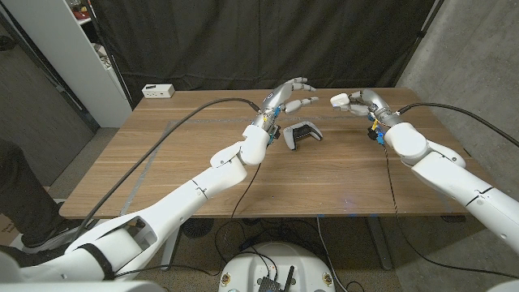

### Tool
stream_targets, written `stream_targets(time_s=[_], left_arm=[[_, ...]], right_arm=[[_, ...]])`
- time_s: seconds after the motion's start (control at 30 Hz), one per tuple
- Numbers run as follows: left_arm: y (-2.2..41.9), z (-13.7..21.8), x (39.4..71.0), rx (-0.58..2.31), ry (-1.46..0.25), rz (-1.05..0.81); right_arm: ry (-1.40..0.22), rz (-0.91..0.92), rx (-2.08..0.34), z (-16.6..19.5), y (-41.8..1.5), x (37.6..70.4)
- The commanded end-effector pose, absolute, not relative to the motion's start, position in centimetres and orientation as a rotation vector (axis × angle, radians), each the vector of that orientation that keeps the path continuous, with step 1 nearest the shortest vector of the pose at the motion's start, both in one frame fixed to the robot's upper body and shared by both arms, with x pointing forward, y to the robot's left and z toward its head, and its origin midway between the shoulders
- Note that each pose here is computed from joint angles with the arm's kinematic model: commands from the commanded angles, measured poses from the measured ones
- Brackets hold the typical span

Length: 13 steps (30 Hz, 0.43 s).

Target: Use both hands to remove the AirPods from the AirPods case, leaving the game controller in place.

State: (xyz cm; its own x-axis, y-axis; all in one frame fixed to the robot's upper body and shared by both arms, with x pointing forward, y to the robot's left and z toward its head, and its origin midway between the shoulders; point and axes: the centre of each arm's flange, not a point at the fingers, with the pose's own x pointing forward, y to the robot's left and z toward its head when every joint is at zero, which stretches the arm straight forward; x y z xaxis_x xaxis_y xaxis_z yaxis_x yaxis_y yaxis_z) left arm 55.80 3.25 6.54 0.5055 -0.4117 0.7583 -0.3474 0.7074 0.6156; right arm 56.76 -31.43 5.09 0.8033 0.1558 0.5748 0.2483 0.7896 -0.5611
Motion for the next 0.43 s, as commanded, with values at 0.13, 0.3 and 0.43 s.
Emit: stream_targets(time_s=[0.13,0.3,0.43], left_arm=[[2.7,6.3,54.7,0.809,-1.071,-0.018],[2.2,7.5,54.1,0.826,-1.097,-0.017],[1.6,8.2,54.3,0.847,-1.133,-0.025]], right_arm=[[-0.653,-0.100,-0.631,4.9,-33.8,55.7],[-0.682,-0.143,-0.596,4.9,-34.9,55.0],[-0.694,-0.174,-0.573,4.9,-35.5,55.0]])
